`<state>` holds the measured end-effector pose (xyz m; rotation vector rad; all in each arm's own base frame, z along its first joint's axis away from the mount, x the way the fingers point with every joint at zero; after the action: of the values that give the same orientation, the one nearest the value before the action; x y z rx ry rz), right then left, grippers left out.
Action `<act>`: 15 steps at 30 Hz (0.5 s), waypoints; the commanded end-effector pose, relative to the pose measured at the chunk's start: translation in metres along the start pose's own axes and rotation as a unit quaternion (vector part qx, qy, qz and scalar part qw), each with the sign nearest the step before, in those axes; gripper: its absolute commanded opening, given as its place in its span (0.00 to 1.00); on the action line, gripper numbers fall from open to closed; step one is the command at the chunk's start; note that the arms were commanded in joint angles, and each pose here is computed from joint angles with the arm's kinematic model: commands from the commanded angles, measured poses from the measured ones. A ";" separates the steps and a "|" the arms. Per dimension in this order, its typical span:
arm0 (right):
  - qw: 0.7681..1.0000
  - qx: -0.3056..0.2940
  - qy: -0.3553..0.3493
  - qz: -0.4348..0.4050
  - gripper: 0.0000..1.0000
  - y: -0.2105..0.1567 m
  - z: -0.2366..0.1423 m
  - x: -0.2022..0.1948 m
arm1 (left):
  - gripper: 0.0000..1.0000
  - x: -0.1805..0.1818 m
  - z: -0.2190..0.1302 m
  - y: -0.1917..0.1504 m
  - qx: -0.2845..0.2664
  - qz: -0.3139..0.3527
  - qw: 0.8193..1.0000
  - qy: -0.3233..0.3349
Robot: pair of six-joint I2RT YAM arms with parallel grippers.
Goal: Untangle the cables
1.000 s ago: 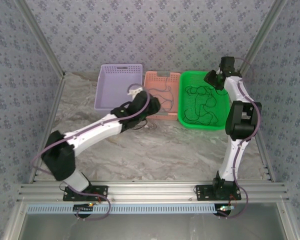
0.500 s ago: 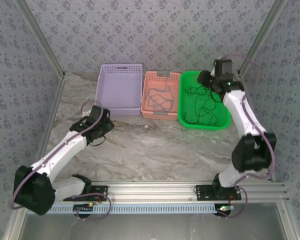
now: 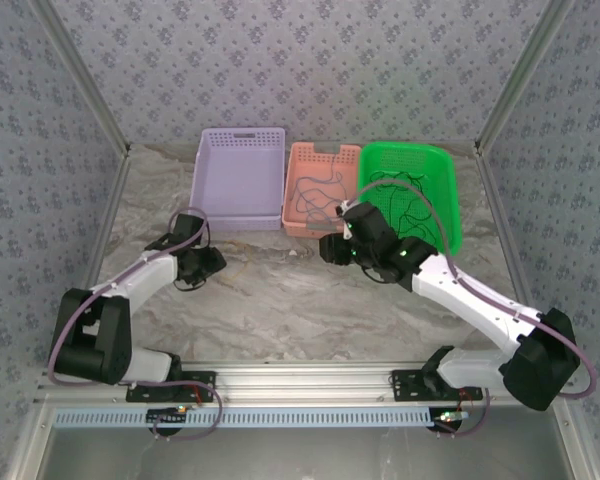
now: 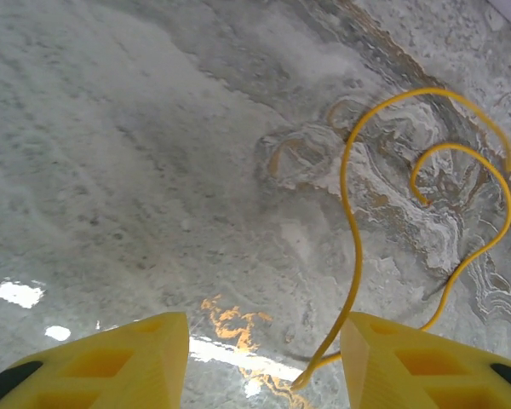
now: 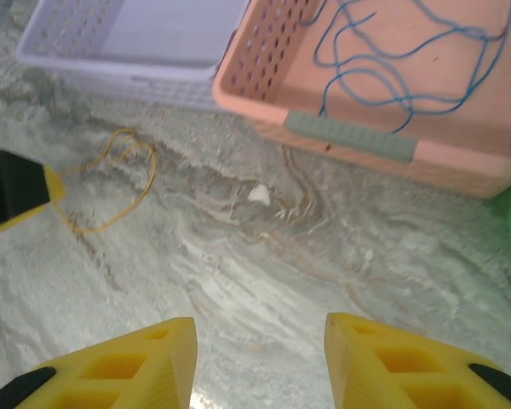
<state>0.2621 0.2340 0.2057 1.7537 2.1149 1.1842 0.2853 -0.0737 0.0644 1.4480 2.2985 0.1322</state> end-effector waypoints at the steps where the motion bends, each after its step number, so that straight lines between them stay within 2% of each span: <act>1: 1.000 0.003 -0.013 0.005 0.46 -0.008 0.007 0.004 | 0.47 -0.015 -0.004 0.015 -0.024 0.027 0.999 -0.032; 3: 1.000 0.011 -0.011 0.000 0.45 -0.013 0.014 0.009 | 0.41 -0.014 0.000 0.017 -0.022 0.033 0.999 -0.022; 5: 1.000 0.015 -0.008 -0.002 0.45 -0.015 0.019 0.014 | 0.39 -0.016 0.005 0.017 -0.016 0.036 0.999 -0.023; 8: 1.000 0.018 -0.008 -0.003 0.44 -0.016 0.025 0.017 | 0.40 -0.022 0.007 0.015 -0.017 0.041 0.998 -0.037; 12: 1.000 0.020 -0.008 -0.003 0.44 -0.018 0.031 0.018 | 0.46 -0.028 0.006 0.012 -0.019 0.051 0.997 -0.048; 15: 1.000 0.024 -0.005 -0.003 0.44 -0.019 0.033 0.020 | 0.45 -0.028 0.012 0.011 -0.014 0.055 0.997 -0.044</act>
<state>0.2570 0.2622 0.1740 1.7647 2.1846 1.1058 0.3052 -0.0895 0.0655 1.5115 2.1756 0.1384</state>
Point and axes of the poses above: each hand's point on the last joint's axis, 136 mm out from that joint toward the fingers, its own z axis out along the fingers, its own x axis along the line the jaws close on, y = z × x, the point moved 2 cm from there along -z, back along the fingers, and after that the axes turned 3 degrees about z, right-handed, at the moved point
